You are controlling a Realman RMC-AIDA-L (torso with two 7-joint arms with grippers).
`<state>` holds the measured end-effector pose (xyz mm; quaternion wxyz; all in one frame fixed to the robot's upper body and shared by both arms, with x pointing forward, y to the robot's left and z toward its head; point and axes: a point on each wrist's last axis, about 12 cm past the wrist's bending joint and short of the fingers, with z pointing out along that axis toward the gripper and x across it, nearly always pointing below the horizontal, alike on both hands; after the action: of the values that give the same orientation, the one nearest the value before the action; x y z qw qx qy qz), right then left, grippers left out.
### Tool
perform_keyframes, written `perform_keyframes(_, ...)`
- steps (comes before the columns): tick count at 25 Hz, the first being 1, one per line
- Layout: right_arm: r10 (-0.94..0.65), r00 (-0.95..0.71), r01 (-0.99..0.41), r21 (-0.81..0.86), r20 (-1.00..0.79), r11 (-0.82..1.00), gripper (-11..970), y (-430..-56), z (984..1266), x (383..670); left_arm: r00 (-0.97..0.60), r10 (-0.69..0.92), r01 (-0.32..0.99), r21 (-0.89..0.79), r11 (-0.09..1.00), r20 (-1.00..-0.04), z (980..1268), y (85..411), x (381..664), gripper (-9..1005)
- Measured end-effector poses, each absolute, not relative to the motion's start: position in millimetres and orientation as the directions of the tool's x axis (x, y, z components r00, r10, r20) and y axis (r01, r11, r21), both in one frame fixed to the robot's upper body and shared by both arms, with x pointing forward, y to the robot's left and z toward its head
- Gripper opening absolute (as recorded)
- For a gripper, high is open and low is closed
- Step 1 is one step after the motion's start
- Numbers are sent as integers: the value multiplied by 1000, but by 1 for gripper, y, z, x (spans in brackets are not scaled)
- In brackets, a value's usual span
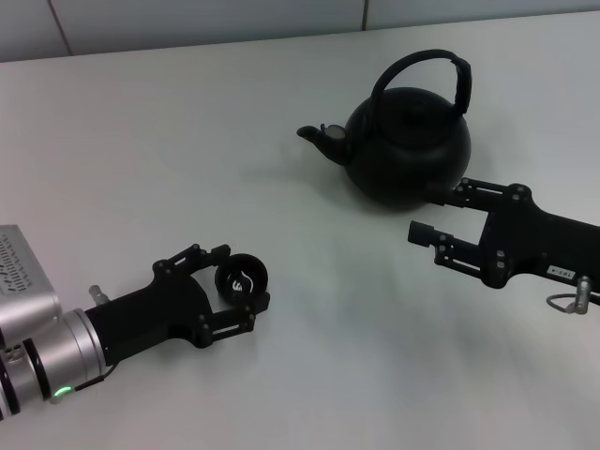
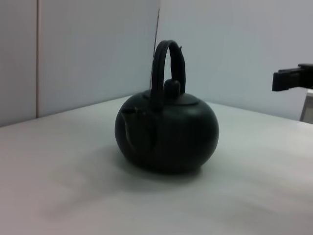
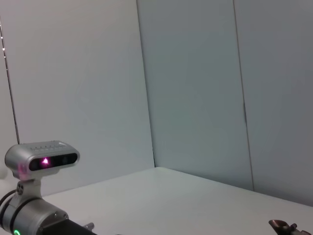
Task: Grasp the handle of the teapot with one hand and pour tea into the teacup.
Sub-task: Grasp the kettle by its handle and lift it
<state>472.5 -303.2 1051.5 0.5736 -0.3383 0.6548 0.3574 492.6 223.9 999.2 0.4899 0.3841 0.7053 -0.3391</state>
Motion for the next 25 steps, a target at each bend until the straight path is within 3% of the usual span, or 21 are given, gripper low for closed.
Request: perform_keyframes(25,-47,-137,-817,86,-989,570,545,-306,1045,475,-92,71,906,-53,420,-993,1025,238,483,858)
